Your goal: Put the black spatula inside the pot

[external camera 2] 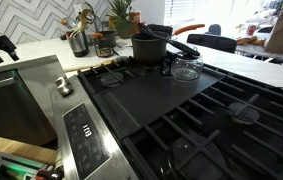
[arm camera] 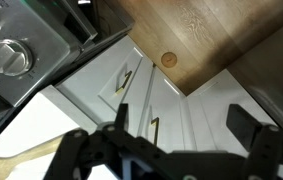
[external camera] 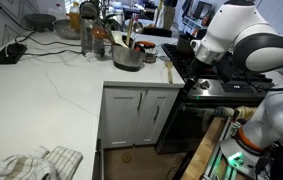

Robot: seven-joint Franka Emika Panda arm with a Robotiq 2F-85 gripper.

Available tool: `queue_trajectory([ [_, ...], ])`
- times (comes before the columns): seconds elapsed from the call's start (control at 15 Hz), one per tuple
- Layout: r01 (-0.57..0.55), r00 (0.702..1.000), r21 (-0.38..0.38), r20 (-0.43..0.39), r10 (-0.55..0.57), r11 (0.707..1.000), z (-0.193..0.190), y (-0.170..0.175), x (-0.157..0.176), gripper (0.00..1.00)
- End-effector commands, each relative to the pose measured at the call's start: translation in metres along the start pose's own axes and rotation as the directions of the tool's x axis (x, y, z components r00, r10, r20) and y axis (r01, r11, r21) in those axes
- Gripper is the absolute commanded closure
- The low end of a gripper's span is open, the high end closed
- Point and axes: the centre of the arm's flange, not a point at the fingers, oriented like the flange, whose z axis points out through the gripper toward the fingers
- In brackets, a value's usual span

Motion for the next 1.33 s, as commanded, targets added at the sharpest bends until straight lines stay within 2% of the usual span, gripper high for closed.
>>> queue_trajectory([
  [0.0, 0.0, 1.0, 0.0, 0.0, 0.0, 1.0, 0.0, 0.0, 0.0, 0.0],
  [0.2, -0.035, 0.999, -0.023, -0.023, 0.034, 0.999, -0.001, 0.013, 0.0, 0.0],
  [0.53, -0.112, 0.987, -0.128, -0.126, 0.096, 0.985, -0.025, 0.086, -0.014, 0.0],
  [0.73, -0.196, 0.966, -0.162, -0.199, 0.163, 0.967, -0.042, 0.134, -0.023, 0.0],
  [0.93, -0.313, 0.923, -0.173, -0.285, 0.257, 0.934, -0.062, 0.182, -0.037, 0.0],
  [1.13, -0.364, 0.882, -0.175, -0.381, 0.278, 0.915, -0.075, 0.229, -0.052, 0.0],
  [1.2, -0.456, 0.84, -0.128, -0.388, 0.379, 0.881, -0.084, 0.243, -0.056, 0.0],
  [1.27, -0.39, 0.88, -0.153, -0.354, 0.318, 0.908, -0.084, 0.218, -0.042, 0.0],
])
